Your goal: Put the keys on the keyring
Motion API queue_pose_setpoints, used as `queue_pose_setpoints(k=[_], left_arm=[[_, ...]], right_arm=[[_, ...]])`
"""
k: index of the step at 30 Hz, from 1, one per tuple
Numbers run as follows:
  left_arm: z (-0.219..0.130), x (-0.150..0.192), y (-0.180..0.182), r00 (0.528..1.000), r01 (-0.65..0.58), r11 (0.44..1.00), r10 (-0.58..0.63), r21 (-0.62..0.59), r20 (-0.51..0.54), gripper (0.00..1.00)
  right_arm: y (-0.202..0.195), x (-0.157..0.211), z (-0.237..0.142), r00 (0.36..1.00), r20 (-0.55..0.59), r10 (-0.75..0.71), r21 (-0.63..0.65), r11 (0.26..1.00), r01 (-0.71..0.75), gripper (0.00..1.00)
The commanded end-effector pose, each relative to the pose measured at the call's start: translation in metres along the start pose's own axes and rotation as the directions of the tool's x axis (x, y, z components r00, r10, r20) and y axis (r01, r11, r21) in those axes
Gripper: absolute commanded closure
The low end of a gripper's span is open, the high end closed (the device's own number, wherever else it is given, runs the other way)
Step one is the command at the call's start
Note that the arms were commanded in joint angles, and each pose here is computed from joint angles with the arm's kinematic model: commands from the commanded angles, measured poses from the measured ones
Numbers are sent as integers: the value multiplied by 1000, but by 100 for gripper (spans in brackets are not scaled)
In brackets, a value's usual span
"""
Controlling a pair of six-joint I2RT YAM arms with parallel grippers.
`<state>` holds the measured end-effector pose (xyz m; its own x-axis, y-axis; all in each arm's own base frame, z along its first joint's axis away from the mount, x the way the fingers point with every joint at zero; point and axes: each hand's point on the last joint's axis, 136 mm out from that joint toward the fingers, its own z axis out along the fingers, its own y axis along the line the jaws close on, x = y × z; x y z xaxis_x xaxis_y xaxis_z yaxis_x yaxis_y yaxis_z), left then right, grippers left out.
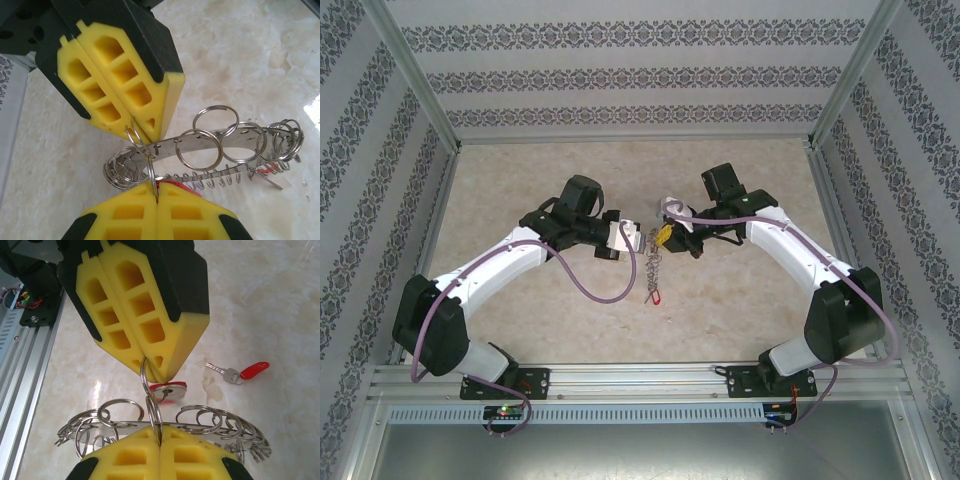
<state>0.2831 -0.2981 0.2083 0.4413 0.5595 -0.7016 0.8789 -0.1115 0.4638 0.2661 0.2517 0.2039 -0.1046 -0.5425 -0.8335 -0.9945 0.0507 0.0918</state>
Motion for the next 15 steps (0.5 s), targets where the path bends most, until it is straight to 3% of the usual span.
queue_pose_setpoints(k=[1, 8, 15], left_arm=[[4, -9, -6, 998, 50, 999, -50, 11, 23, 100], [15, -21, 8, 967, 222, 975, -221, -1, 128, 100], [23, -15, 3, 963, 250, 968, -253, 34, 96, 100]], right_arm=[[-5, -27, -11, 991, 111, -78, 35, 997, 74, 100], [-11, -41, -19, 973, 189, -129, 125, 986, 107, 100], [-16, -60, -21, 951, 269, -151, 189, 977, 102, 100]])
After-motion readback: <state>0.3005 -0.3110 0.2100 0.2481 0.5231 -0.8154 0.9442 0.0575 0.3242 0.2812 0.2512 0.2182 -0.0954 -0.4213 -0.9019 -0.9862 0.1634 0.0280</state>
